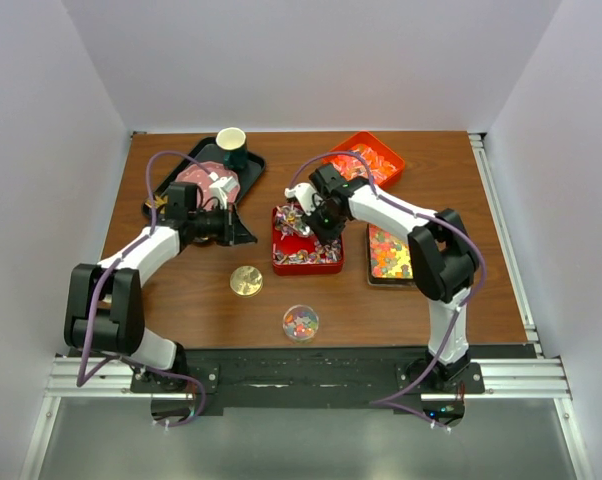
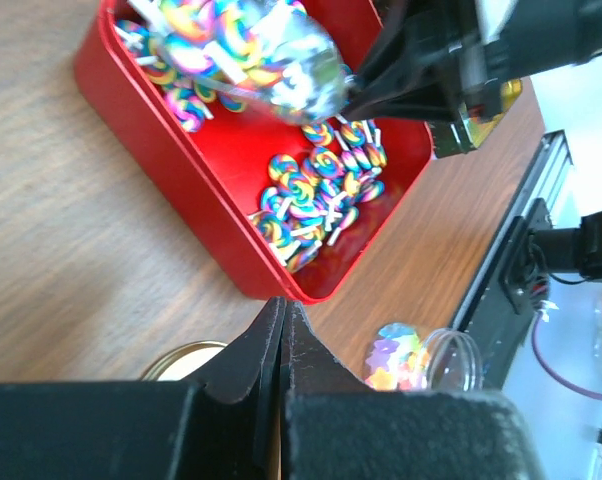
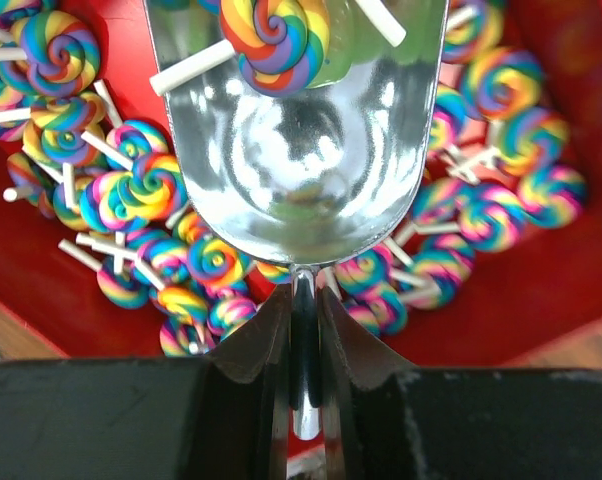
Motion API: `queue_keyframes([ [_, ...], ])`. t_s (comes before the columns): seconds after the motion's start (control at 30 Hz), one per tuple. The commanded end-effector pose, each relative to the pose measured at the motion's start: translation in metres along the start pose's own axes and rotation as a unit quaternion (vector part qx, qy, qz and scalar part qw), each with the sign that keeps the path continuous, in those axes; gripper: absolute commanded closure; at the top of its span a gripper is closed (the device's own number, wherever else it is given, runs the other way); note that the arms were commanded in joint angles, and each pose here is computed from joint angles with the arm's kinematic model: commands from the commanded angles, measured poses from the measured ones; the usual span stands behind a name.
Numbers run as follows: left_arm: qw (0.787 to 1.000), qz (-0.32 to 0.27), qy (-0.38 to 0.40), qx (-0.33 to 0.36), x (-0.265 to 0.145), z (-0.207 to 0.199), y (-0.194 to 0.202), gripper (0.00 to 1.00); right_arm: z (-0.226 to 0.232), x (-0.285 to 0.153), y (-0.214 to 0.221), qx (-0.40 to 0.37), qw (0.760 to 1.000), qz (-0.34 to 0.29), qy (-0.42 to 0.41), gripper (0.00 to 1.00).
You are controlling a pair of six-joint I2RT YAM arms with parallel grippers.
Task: Pack the candies
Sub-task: Scoop the fake candies from the storage box, then place the fake candies in the packing bottle.
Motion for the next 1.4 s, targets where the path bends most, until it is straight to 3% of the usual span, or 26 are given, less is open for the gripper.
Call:
queue_keyframes([
  [0.0,0.999,-0.022,-0.005,0.05,-0.008,0.005,-0.018,0.97,0.001,-0.029,-0.016,-0.015,0.998,-0.06,-0.008,1.0],
  [0.23,0.996,-0.043,-0.044,0.058,-0.006,0.018,-0.03,0.97,0.003,-0.059,-0.01,-0.033,0.994,-0.099,-0.021,1.0],
  [0.4,0.993,-0.048,-0.094,0.059,-0.011,0.031,-0.024,0.86,0.013,-0.086,0.002,-0.103,0.988,-0.108,-0.042,1.0],
  [0.63,0.991,-0.066,-0.096,0.059,-0.019,0.024,-0.019,0.47,0.032,-0.121,0.04,-0.214,0.972,-0.061,-0.075,1.0],
  [0.73,0.991,-0.07,-0.101,0.058,-0.022,0.022,-0.017,0.39,0.041,-0.133,0.063,-0.29,0.955,-0.023,-0.063,1.0],
  [0.97,0.988,-0.083,-0.116,0.066,-0.029,0.02,-0.018,0.36,0.067,-0.151,0.1,-0.431,0.899,0.07,-0.028,1.0],
  [1.27,0.984,-0.101,-0.127,0.079,-0.04,0.014,-0.02,0.35,0.076,-0.159,0.105,-0.514,0.842,0.164,0.021,1.0],
  [1.37,0.983,-0.104,-0.128,0.08,-0.042,0.013,-0.02,0.35,0.076,-0.157,0.103,-0.517,0.832,0.197,0.034,1.0],
])
Point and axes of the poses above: each gripper's point midway between its finger pads, its own x axis out along the fingers, its own z axis along the line the jaws close on, y = z × x, the point moved 2 cm from there along -x, back along the fingers, and after that the axes turned 5 degrees about x, right-handed, at the moved point
